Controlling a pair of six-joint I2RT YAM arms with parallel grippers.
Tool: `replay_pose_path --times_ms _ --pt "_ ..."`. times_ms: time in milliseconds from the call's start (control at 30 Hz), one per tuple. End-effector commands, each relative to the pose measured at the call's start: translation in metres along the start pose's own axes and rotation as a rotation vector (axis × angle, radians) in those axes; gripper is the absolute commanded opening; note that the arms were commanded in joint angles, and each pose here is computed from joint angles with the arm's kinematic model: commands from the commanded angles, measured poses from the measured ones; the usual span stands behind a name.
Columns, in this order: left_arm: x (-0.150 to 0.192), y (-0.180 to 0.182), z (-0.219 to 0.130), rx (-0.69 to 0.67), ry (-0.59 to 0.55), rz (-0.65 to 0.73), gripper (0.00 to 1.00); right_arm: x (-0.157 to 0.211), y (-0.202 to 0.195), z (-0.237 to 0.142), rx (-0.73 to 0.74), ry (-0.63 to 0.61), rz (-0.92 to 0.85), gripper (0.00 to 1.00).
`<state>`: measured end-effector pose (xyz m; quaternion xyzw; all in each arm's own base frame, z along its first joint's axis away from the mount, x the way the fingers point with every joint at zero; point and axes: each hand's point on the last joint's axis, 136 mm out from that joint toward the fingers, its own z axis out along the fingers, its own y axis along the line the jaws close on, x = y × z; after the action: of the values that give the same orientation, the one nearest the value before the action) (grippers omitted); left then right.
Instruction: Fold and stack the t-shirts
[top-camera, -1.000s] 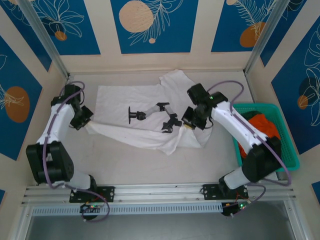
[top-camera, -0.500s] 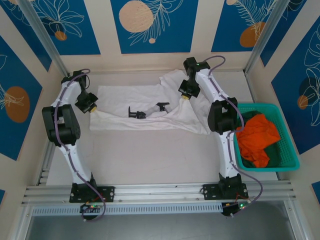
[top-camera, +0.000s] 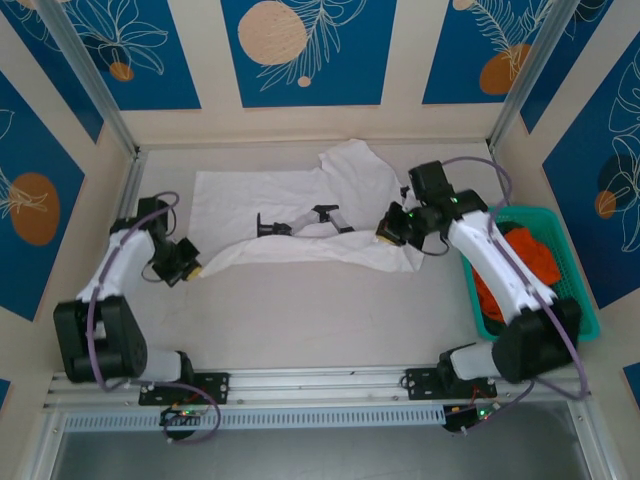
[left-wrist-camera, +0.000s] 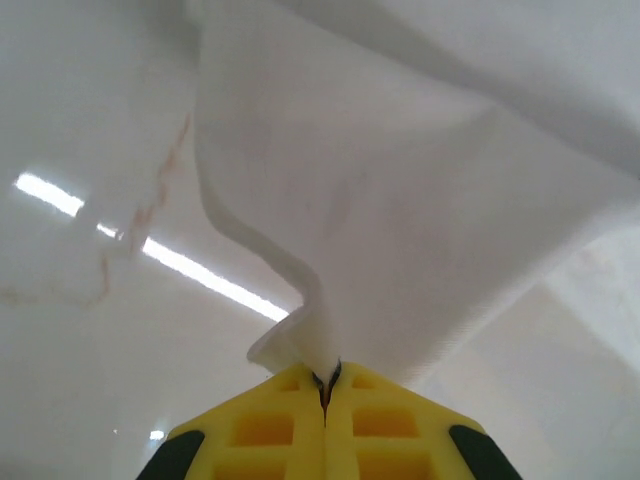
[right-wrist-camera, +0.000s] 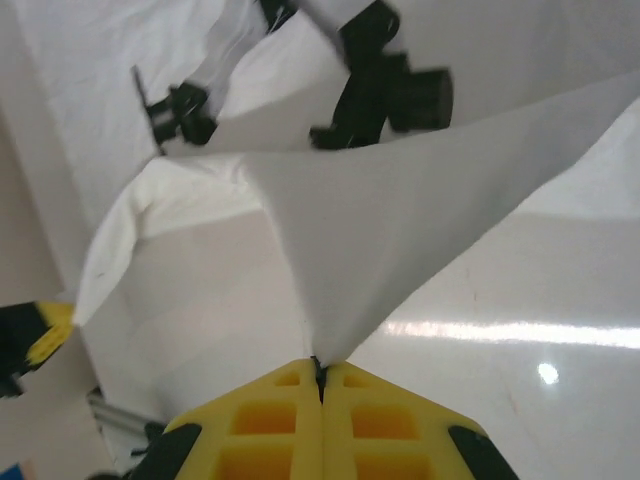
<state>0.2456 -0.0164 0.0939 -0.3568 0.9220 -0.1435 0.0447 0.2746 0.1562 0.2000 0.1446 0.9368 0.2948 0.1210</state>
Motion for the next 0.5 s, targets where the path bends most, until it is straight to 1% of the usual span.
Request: replay_pose_path --times_ms 0,67,167,233,300,367,400,467 --pt "0.033 0.007 0.001 0.074 0.01 -0.023 0.0 0.05 -0.012 -0.006 -0.069 0.086 -0.004 0.0" --pt "0.046 0.024 0.001 0.04 0.004 -0.031 0.0 0.081 -0.03 -0.014 -0.059 0.118 0.033 0.0" --pt "0.064 0.046 0.004 -0.012 0.011 -0.05 0.0 0.127 -0.063 -0.023 -0.003 0.194 0.104 0.0" --pt "0.071 0.049 0.001 -0.002 0.016 -0.082 0.0 0.156 -0.083 -0.027 0.042 0.256 0.151 0.0" --pt "0.071 0.057 -0.008 -0.044 -0.016 -0.094 0.0 0.181 -0.094 -0.031 0.061 0.319 0.179 0.0" --pt "0.068 0.066 -0.017 -0.1 -0.048 -0.092 0.0 0.198 -0.107 -0.039 0.114 0.348 0.195 0.0" --pt "0.067 0.068 -0.019 -0.112 -0.056 -0.095 0.0 0.206 -0.113 -0.044 0.142 0.355 0.21 0.0" --pt "0.066 0.065 -0.02 -0.103 -0.059 -0.108 0.0 0.215 -0.115 -0.048 0.142 0.368 0.21 0.0"
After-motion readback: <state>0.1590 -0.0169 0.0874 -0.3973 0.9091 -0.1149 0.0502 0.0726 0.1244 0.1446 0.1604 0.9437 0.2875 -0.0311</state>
